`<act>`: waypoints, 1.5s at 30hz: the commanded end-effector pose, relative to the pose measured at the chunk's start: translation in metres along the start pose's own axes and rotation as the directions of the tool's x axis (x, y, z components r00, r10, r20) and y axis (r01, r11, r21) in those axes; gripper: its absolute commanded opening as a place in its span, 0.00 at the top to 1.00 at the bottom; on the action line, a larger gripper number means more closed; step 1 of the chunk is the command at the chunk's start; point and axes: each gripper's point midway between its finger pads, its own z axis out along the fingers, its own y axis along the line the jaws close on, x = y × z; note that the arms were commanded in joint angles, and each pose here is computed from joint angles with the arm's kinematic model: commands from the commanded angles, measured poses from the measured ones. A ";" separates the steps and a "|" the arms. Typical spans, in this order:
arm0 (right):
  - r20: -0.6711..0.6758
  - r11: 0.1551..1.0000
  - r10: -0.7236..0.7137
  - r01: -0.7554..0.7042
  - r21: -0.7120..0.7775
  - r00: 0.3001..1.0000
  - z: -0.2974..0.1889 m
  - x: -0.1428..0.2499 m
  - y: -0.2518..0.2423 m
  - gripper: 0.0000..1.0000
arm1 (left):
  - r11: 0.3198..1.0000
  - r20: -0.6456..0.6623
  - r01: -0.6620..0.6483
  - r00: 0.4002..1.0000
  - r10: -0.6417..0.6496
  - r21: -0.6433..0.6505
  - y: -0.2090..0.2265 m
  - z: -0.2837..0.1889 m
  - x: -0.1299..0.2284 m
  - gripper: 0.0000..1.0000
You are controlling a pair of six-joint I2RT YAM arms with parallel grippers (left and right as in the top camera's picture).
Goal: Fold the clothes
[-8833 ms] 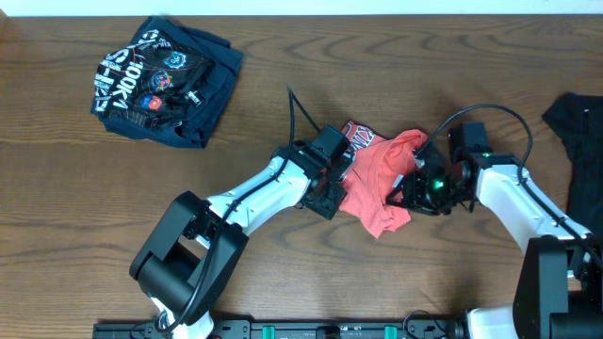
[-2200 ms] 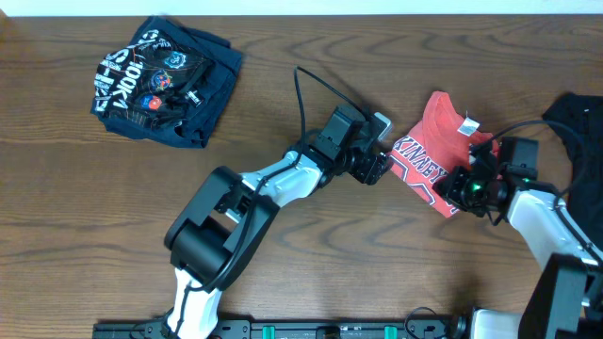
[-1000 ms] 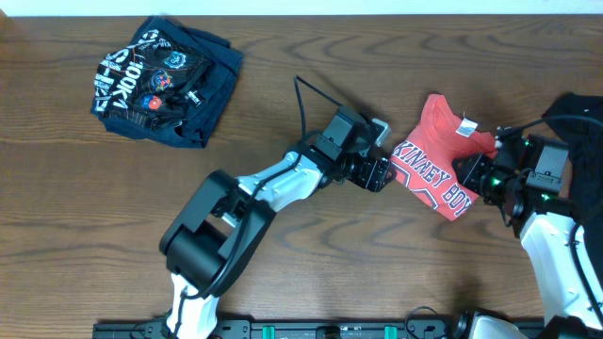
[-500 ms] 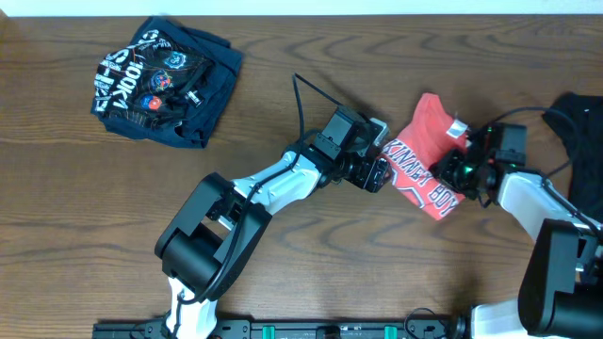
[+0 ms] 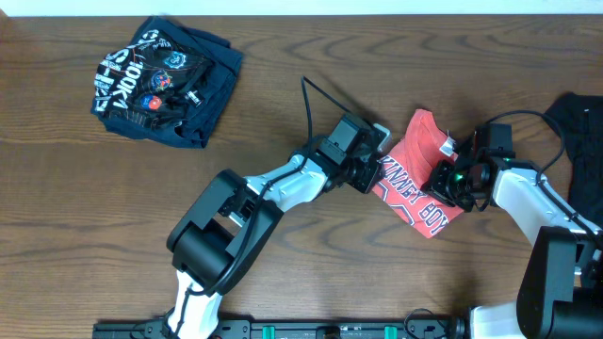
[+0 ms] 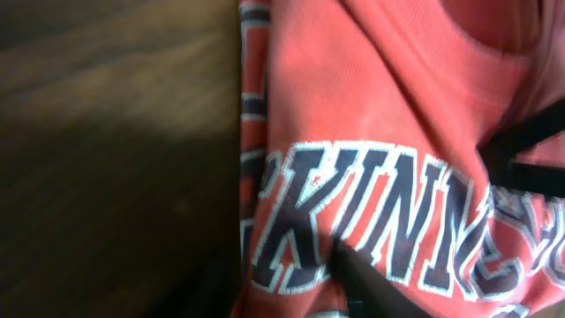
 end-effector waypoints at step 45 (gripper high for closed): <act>0.271 0.664 -0.637 0.692 -0.283 0.722 -0.021 0.007 0.092 0.71 | 0.991 -0.390 0.117 0.912 -0.131 -0.058 -0.026 -0.052 0.090 0.94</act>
